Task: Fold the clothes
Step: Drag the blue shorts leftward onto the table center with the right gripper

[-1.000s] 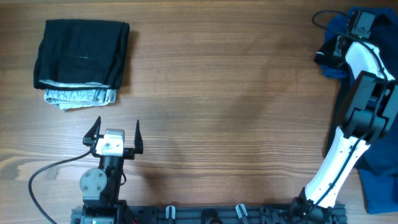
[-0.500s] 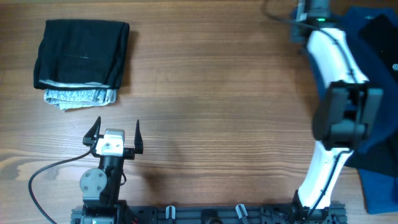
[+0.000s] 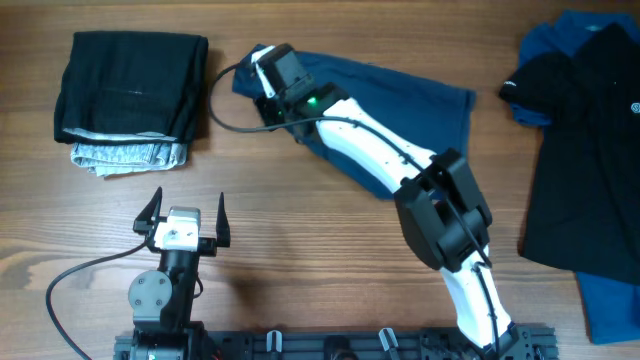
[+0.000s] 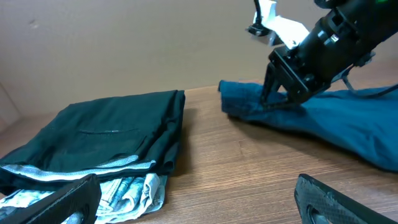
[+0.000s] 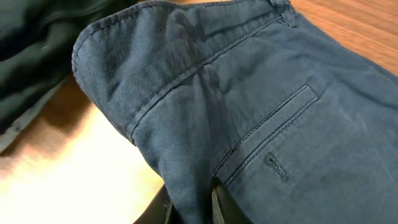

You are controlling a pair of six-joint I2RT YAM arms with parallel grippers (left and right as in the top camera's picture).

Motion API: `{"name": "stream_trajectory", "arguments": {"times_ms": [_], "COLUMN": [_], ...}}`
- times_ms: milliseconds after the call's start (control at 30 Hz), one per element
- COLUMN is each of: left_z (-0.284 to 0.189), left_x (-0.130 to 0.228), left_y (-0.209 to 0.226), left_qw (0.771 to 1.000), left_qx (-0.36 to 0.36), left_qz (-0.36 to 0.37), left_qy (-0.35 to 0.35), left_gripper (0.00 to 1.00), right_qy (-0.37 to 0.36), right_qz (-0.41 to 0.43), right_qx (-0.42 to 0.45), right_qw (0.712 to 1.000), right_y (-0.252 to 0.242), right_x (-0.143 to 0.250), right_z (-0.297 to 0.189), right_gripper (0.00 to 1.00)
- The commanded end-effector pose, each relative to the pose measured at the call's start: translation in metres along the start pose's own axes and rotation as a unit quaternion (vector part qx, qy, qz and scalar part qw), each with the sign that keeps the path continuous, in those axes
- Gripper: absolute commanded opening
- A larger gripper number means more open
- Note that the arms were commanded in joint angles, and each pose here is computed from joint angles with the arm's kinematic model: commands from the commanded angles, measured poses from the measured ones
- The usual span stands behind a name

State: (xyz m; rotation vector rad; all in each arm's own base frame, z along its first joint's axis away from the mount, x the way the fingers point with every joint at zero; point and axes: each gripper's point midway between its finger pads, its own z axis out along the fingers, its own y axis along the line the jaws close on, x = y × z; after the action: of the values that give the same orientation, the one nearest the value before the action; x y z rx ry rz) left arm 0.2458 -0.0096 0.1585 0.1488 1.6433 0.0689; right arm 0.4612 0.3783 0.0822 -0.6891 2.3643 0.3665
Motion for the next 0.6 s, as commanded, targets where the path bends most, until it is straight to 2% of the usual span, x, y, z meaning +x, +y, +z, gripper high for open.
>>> {"name": "stream_trajectory", "arguments": {"times_ms": [0, 33, 67, 133, 200, 300, 433, 500, 533, 567], "left_z": [0.0, 0.0, 0.0, 0.0, 0.0, 0.0, 0.0, 0.0, 0.0, 0.0], "left_x": [0.002, 0.002, 0.002, 0.002, 0.002, 0.002, 0.002, 0.002, -0.002, -0.002], "left_y": [0.002, 0.002, 0.002, 0.002, 0.002, 0.002, 0.002, 0.003, 0.004, 0.004], "left_qw": [1.0, 1.0, 1.0, 1.0, 1.0, 1.0, 1.0, 1.0, 0.999, 0.999], "left_qx": [-0.007, -0.007, -0.007, -0.007, -0.007, -0.007, -0.007, -0.007, -0.01, -0.01], "left_qz": [0.006, 0.006, 0.006, 0.006, 0.006, 0.006, 0.006, 0.007, 0.046, 0.053], "left_qy": [0.0, 0.0, 0.0, 0.0, 0.0, 0.0, 0.0, 0.0, -0.007, -0.008], "left_gripper": [1.0, 1.0, 1.0, 1.0, 1.0, 1.0, 1.0, 1.0, 1.0, 1.0], "right_qy": [0.011, 0.02, 0.026, 0.034, 0.041, 0.102, 0.222, 0.238, 0.246, 0.251], "right_qz": [0.0, 0.002, 0.005, 0.016, 0.036, 0.097, 0.195, 0.234, 0.267, 0.284], "right_qx": [-0.016, -0.013, -0.01, -0.027, -0.055, -0.022, 0.042, 0.061, 0.074, 0.08], "right_qw": [1.0, 1.0, 1.0, 0.999, 0.997, 0.99, 0.954, 0.941, 0.929, 0.922], "right_y": [0.013, 0.009, 0.005, 0.001, -0.003, -0.045, -0.141, -0.18, -0.206, -0.217], "right_x": [0.005, 0.007, 0.008, 0.005, 0.0, 0.023, 0.088, 0.104, 0.116, 0.124], "right_z": [0.002, -0.003, -0.007, -0.024, -0.047, -0.082, -0.127, -0.142, -0.154, -0.16], "right_gripper": [0.31, 0.57, 0.67, 0.78, 0.81, 0.81, 0.82, 0.84, 0.84, 0.84]}}
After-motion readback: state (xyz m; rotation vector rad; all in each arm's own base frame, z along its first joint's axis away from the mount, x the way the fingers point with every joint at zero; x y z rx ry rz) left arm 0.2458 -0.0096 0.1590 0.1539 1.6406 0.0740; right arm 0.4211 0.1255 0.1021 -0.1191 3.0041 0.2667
